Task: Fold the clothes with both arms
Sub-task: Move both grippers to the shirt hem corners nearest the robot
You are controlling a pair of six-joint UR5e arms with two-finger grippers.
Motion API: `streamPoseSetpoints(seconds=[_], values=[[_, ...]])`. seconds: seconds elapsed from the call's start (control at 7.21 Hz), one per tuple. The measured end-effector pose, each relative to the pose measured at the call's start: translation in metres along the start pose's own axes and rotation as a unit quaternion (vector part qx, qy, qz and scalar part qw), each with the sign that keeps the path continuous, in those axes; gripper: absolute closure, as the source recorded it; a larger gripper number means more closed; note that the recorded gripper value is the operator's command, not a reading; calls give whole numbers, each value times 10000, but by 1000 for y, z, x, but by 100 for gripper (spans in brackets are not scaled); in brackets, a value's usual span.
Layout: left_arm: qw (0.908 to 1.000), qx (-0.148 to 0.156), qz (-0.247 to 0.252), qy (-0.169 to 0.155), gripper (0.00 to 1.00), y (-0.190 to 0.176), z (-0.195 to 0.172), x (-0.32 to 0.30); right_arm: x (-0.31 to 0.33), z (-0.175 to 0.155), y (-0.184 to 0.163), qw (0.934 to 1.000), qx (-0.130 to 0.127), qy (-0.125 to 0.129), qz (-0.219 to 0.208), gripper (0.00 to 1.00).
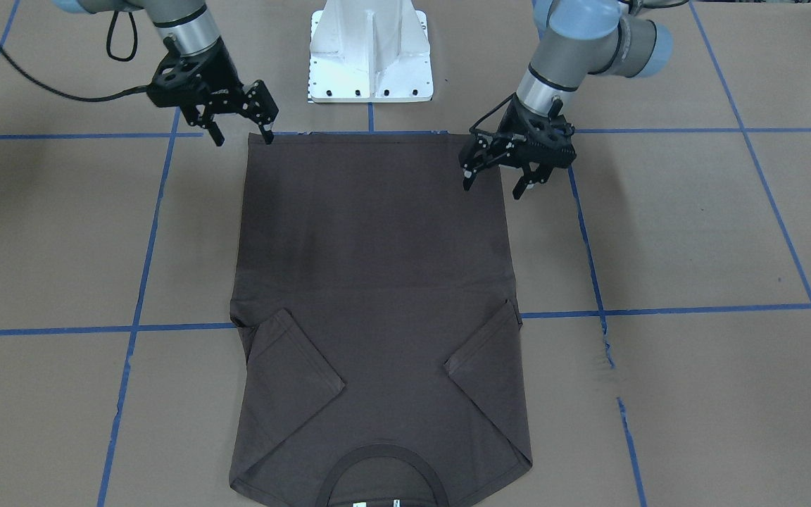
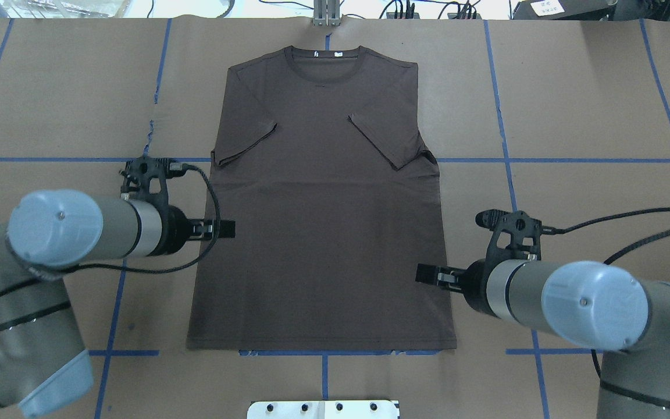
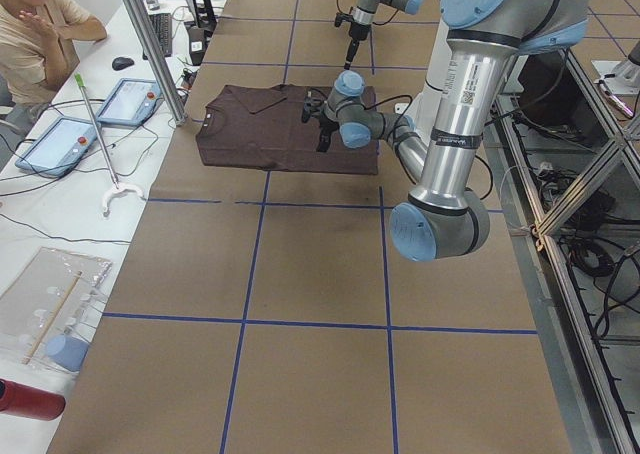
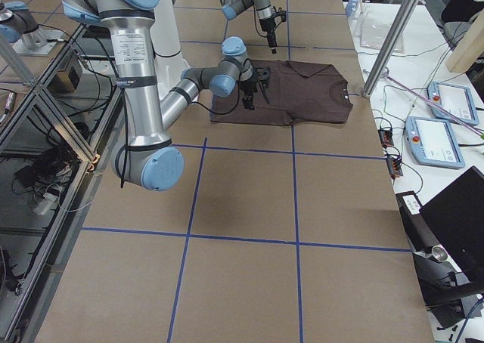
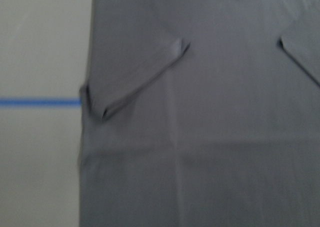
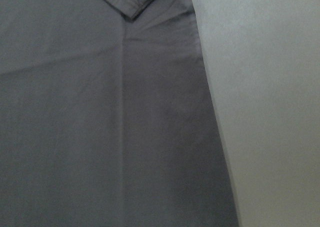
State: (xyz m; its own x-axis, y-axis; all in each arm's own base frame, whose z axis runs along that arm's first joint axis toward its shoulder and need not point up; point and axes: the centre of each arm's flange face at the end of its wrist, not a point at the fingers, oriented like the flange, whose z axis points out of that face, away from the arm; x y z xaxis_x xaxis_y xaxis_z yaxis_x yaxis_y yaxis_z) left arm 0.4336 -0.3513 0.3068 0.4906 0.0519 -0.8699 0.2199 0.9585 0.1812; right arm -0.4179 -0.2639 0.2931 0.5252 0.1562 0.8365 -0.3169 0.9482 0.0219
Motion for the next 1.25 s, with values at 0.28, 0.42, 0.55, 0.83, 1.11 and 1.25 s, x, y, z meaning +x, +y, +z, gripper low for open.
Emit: streamPoseSetpoints(seconds=[0.28,0.42,0.55,0.83,1.11,1.25], values=[[9983,-317,-441,-205,28,83,1,-14,2,1,26,10000,0,9,-5,2],[9965,-428,-617,-359,28,114,7,-15,3,1,28,10000,4,16,-7,2],[9950,-498,-697,-507,30,131,12,-16,3,0,29,10000,7,16,-8,2],[9936,-549,-739,-650,37,143,19,-17,3,-1,29,10000,7,9,-7,2],[9933,-564,-741,-681,39,145,22,-17,3,-1,29,10000,8,4,-6,2],[9932,-574,-736,-701,39,146,24,-18,3,-3,29,10000,10,-7,-3,2]])
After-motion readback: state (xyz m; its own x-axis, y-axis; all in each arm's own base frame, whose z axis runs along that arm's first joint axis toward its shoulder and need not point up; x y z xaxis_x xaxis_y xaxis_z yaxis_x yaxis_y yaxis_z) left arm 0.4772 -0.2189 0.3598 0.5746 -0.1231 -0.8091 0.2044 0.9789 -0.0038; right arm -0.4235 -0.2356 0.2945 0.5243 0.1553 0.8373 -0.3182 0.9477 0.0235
